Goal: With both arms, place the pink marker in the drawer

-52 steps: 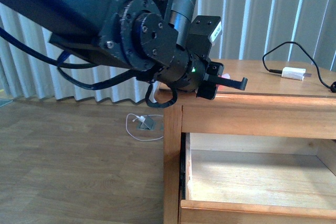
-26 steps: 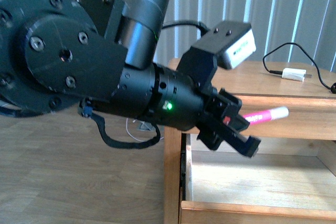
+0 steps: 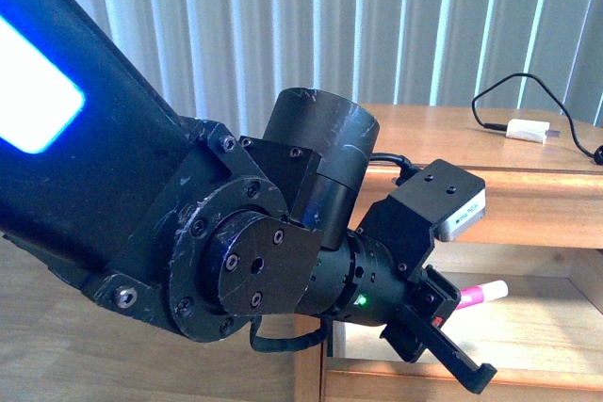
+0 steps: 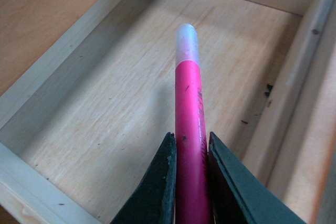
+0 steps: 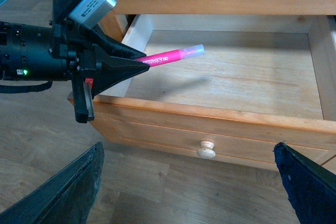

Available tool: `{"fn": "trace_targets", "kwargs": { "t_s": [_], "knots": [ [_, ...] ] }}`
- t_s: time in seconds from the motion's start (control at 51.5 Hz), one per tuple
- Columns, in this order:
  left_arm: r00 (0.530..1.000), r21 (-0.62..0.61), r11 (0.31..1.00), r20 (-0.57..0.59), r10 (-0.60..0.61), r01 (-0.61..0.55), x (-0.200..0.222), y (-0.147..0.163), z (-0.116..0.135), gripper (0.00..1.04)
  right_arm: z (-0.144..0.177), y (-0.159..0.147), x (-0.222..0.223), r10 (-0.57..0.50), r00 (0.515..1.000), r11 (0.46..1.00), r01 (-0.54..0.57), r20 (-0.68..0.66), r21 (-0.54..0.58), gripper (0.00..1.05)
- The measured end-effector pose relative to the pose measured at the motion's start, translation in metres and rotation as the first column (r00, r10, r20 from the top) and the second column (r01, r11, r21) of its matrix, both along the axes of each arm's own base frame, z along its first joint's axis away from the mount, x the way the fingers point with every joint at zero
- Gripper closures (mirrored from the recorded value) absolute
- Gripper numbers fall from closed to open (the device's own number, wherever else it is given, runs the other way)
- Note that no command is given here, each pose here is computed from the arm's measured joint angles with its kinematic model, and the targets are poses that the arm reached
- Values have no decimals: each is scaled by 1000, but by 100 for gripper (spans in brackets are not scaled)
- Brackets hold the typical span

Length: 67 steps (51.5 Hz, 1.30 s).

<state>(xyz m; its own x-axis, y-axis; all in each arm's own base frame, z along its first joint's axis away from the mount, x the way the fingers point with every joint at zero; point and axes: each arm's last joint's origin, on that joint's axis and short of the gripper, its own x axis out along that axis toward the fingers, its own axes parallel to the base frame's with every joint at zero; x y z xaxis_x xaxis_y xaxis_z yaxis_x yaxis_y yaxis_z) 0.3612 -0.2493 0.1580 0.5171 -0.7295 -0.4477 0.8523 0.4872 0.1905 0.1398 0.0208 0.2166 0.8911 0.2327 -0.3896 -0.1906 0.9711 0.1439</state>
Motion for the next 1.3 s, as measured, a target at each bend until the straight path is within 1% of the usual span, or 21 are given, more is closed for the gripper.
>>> {"fn": "trace_targets", "kwargs": {
  "t_s": [0.136,0.194,0.233,0.33,0.369,0.466,0.505,0.583,0.699,0.893,0.932,0.99,1.107,1.165,1.204,1.301],
  "knots": [
    [999,16,999,21,47,-47,2,0,-1,67,0,0,0,0,1000,1000,0,0,0,8],
    [995,30,996,34,88,-89,3,1,-1,60,0,0,0,0,1000,1000,0,0,0,8],
    [991,38,991,44,126,-127,4,2,0,53,0,0,0,0,1000,1000,0,0,0,8],
    [981,31,982,53,186,-188,6,6,3,40,0,0,0,0,1000,1000,0,0,0,8],
    [972,25,974,65,225,-227,6,11,7,33,0,0,0,0,1000,1000,0,0,0,8],
    [948,1,952,93,305,-307,3,25,19,20,0,0,0,0,1000,1000,0,0,0,8],
    [935,-26,940,100,340,-339,-1,36,29,13,0,0,0,0,1000,1000,0,0,0,8],
    [913,-63,920,117,392,-387,-8,55,44,4,0,0,0,0,1000,1000,0,0,0,8],
    [872,-136,878,123,474,-459,-27,94,66,6,0,0,0,0,1000,1000,0,0,0,8],
    [800,-215,801,118,589,-558,-70,159,87,6,0,0,0,0,1000,1000,0,0,0,8],
    [773,-244,772,115,624,-588,-88,179,91,6,0,0,0,0,1000,1000,0,0,0,8],
    [736,-282,734,122,666,-618,-114,200,95,6,0,0,0,0,1000,1000,0,0,0,8],
    [671,-343,653,82,737,-675,-165,230,91,6,0,0,0,0,1000,1000,0,0,0,8],
    [649,-352,623,56,759,-698,-182,239,85,6,0,0,0,0,1000,1000,0,0,0,8],
    [626,-368,586,14,780,-722,-197,248,77,6,0,0,0,0,1000,1000,0,0,0,8],
    [589,-400,535,-17,808,-745,-207,254,71,6,0,0,0,0,1000,1000,0,0,0,8]
  ]
}}
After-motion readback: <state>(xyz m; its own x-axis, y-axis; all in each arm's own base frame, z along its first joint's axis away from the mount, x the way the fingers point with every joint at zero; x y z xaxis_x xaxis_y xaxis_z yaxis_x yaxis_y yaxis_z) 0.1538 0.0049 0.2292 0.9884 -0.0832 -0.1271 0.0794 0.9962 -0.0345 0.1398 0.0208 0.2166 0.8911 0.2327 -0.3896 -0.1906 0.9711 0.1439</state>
